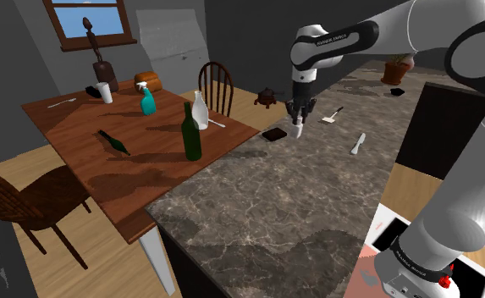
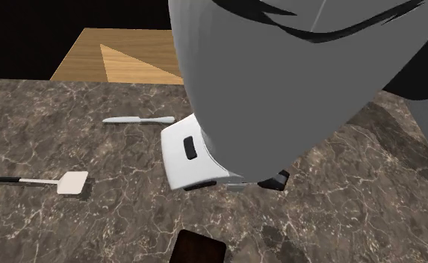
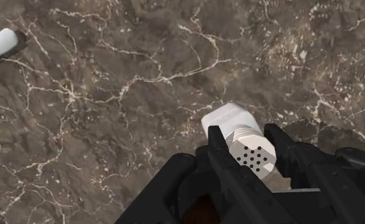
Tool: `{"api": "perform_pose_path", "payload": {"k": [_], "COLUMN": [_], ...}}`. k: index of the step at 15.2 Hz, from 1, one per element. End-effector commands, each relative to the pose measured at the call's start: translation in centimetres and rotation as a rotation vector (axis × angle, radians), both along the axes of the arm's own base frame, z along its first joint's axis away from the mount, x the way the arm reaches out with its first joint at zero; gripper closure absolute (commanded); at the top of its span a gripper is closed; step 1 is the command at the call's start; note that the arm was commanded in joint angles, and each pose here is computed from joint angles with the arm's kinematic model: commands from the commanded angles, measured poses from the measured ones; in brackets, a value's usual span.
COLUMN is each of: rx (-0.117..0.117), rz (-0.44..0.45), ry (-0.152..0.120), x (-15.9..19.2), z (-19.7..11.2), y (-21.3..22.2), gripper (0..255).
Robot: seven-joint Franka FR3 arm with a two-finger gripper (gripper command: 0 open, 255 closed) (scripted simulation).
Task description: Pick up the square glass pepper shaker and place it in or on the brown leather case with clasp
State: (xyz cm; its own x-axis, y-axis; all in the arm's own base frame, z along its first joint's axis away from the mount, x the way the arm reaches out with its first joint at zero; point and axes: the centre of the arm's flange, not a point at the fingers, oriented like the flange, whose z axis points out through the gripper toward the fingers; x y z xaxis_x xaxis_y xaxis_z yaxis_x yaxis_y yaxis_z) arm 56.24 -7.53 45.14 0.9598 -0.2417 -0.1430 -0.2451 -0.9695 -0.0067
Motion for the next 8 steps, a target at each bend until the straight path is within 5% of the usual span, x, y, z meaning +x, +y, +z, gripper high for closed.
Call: {"api": "perform_pose_path", "payload": {"k": [1, 8], "rx": [0.000, 0.000], "rz": [0.000, 0.000], "ry": [0.001, 0.001], "x": [1.8, 10.5], "z": [0.6, 2.6], "y": [-0.5, -3.0], "gripper": [255, 255]}}
